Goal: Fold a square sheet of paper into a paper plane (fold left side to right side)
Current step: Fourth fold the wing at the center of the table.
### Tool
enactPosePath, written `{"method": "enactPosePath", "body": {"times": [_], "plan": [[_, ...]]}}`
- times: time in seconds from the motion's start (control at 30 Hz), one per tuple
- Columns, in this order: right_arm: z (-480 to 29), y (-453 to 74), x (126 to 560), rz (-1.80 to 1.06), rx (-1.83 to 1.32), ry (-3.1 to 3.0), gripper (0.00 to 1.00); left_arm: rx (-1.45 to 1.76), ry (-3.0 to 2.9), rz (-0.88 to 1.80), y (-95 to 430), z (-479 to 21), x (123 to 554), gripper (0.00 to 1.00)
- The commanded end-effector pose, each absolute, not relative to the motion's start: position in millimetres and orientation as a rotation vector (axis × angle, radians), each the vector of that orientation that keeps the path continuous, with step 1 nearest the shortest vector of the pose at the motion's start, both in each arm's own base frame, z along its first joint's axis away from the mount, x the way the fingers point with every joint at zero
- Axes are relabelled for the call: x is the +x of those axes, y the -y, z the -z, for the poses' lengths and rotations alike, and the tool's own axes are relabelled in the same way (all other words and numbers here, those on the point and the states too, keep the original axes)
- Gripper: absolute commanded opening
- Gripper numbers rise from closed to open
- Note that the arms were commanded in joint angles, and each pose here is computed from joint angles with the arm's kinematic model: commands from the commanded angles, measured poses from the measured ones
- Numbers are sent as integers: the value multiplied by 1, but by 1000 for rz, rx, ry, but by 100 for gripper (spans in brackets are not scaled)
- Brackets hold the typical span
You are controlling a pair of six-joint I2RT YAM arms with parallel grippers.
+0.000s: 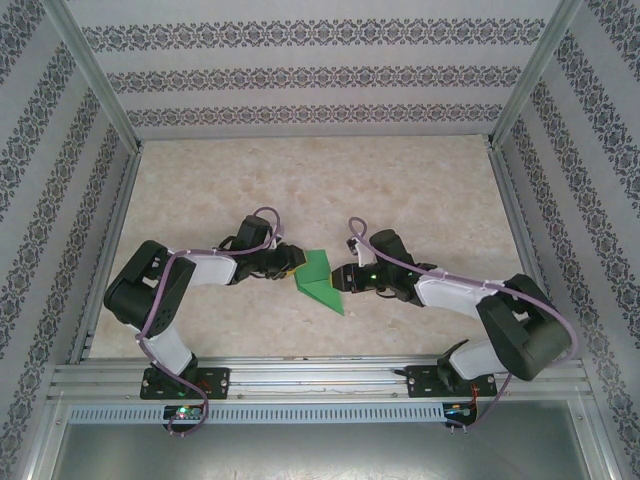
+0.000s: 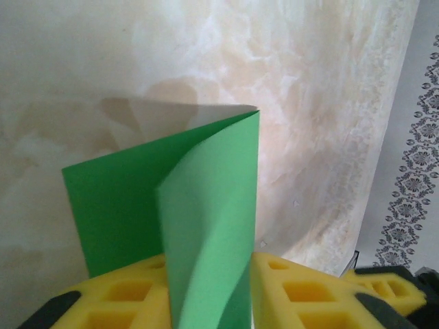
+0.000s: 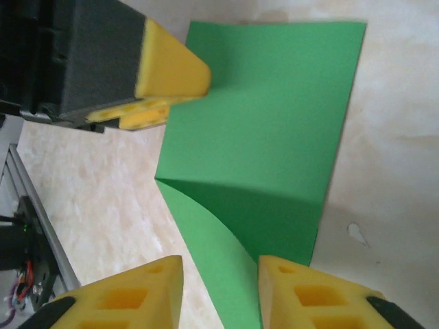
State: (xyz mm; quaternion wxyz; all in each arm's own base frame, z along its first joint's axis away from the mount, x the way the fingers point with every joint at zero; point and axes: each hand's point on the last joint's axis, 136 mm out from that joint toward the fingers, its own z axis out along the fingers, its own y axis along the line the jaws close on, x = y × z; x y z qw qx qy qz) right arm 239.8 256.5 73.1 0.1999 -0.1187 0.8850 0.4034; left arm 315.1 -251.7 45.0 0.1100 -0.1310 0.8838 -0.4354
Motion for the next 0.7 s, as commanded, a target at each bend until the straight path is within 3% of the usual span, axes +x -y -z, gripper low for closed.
{"method": "enactPosePath", "body": {"times": [0.0,0.13,0.27,0.67], "plan": [[-81,-238,247,-981,-294,-2459,43,-305,-2528,1350,266,-68,324,28],[-95,-221,240,-792,-329,-2444,50,-293,-2515,1348,267,-77,324,27],[-106,-216,223,-631,-428,-2424,51,-285,-2508,1349,268,-83,324,27],[-77,-262,191,-260,-760,-2409,51,-280,-2505,1379,277,-88,327,26]]}}
